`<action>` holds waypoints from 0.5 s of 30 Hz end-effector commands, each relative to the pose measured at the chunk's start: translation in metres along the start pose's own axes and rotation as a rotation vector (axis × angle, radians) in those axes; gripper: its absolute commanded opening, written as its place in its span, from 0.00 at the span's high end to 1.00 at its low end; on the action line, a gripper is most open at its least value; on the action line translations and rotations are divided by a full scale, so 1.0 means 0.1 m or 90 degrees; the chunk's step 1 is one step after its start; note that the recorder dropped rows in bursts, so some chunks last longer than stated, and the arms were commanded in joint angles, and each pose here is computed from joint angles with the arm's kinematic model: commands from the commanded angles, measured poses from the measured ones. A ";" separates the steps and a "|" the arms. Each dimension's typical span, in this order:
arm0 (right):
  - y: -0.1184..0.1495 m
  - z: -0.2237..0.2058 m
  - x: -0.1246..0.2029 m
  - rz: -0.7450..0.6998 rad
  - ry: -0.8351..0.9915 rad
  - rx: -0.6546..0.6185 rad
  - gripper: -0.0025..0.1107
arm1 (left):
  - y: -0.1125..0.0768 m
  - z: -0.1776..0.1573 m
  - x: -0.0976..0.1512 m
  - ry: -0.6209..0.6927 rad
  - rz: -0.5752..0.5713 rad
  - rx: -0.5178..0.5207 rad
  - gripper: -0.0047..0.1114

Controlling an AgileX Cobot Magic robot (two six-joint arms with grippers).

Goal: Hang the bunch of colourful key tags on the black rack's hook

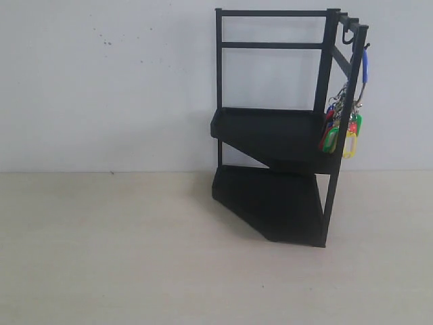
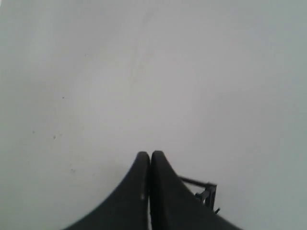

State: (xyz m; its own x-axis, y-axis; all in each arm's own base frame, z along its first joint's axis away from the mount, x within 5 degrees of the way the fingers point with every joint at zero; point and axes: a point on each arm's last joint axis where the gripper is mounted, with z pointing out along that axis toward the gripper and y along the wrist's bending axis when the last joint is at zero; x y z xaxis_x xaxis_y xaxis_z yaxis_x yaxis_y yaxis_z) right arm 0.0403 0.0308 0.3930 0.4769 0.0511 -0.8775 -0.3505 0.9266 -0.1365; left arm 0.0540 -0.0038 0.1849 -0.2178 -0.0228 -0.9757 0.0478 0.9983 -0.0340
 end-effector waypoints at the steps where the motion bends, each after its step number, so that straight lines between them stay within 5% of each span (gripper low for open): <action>1: -0.12 -0.02 0.05 -0.032 -0.042 0.084 0.98 | 0.00 0.00 -0.02 -0.007 -0.001 -0.002 0.92; 15: -0.22 -0.08 0.41 -0.010 0.001 0.162 0.98 | 0.00 0.00 -0.02 -0.007 -0.001 -0.002 0.92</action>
State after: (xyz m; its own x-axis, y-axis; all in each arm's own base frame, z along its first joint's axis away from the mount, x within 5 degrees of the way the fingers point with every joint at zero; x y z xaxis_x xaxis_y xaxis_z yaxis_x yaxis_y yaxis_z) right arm 0.0582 0.0119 0.3628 0.4932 0.0516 -0.8684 -0.1565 0.9872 -0.0303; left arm 0.0540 -0.0038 0.1849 -0.2178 -0.0228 -0.9757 0.0478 0.9983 -0.0340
